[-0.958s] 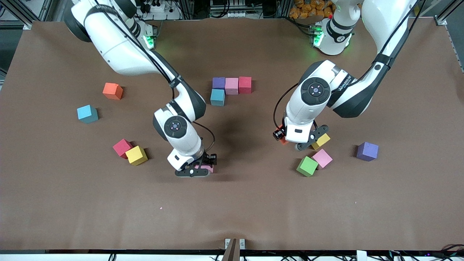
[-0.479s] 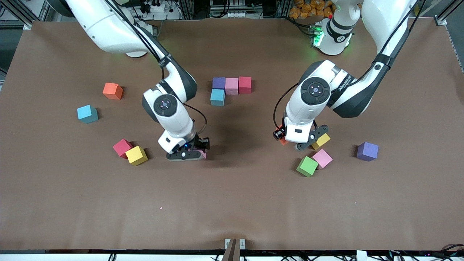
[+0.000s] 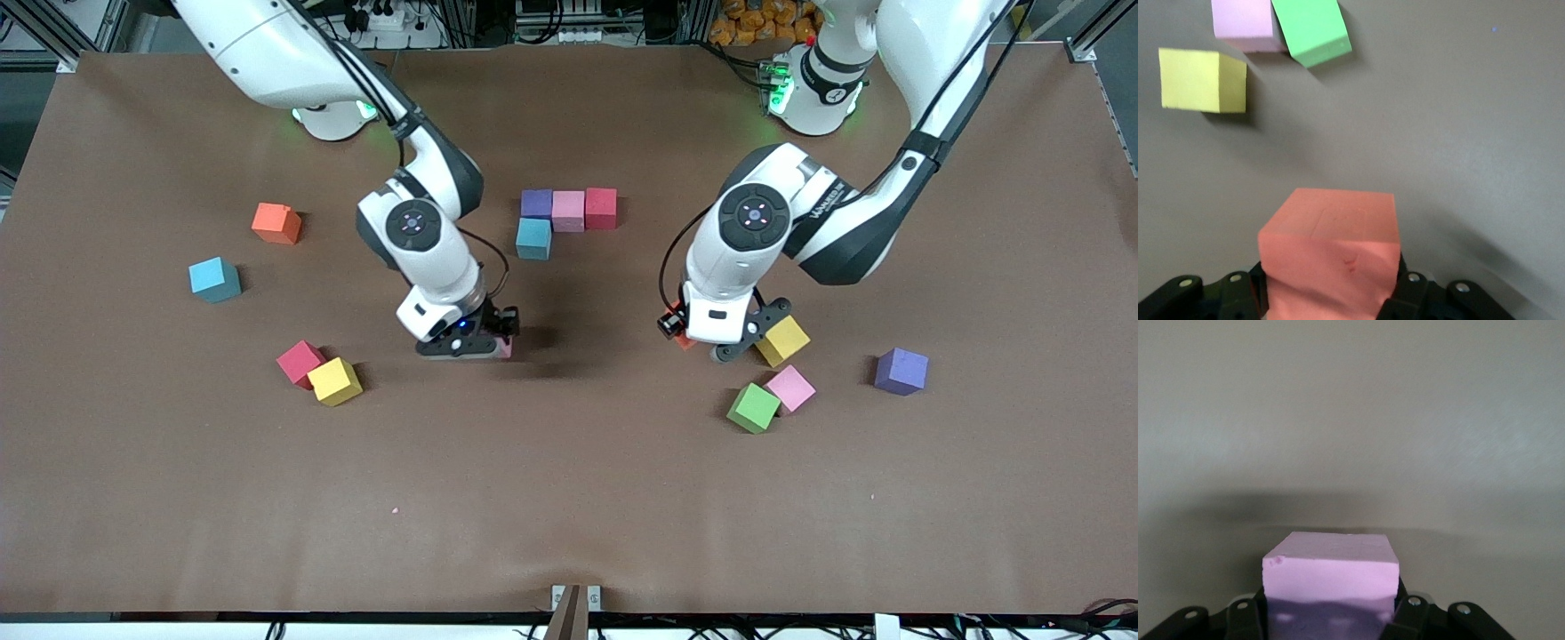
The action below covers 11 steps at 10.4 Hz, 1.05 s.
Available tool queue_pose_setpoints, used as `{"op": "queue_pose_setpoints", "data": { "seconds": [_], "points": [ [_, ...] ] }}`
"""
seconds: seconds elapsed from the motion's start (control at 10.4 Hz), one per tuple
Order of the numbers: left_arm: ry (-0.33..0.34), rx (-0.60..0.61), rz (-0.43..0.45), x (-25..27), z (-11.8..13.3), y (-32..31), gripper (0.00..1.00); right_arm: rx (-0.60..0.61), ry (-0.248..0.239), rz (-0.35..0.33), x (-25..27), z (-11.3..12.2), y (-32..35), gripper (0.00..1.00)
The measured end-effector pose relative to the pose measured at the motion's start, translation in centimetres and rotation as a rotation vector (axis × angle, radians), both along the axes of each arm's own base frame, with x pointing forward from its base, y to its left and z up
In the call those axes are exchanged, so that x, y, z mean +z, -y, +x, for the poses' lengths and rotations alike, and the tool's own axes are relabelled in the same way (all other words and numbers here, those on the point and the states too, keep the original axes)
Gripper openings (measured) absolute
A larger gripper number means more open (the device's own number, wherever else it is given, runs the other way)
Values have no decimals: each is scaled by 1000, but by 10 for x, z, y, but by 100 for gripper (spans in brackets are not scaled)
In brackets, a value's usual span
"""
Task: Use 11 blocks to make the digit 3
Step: 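Carry the pink cube with the right gripper toward the cyan cube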
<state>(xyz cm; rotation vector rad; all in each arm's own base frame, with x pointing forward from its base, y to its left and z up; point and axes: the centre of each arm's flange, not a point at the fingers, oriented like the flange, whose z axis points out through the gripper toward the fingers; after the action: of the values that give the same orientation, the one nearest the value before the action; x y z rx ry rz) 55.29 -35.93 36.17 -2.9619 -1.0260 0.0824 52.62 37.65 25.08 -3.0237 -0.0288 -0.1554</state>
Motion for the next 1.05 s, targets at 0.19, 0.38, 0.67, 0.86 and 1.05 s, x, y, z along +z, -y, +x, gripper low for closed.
{"op": "queue_pose_setpoints", "data": {
  "seconds": [0.19, 0.38, 0.67, 0.86, 1.05],
  "points": [
    [-12, 63, 5, -6, -6, 9, 63, 46, -29, -12, -21, -35, -19, 63],
    [-22, 102, 9, -11, -15, 23, 63, 57, -50, -22, -31, -57, -33, 63],
    [-31, 127, 15, -16, -21, 31, 63, 45, -60, -55, -43, -73, -41, 63],
    [-31, 141, 17, -16, -16, 23, 63, 38, -68, -71, -46, -75, -40, 63],
    [-31, 146, 17, -16, -14, 20, 63, 24, -78, -75, -50, -84, -49, 63]
  ]
}}
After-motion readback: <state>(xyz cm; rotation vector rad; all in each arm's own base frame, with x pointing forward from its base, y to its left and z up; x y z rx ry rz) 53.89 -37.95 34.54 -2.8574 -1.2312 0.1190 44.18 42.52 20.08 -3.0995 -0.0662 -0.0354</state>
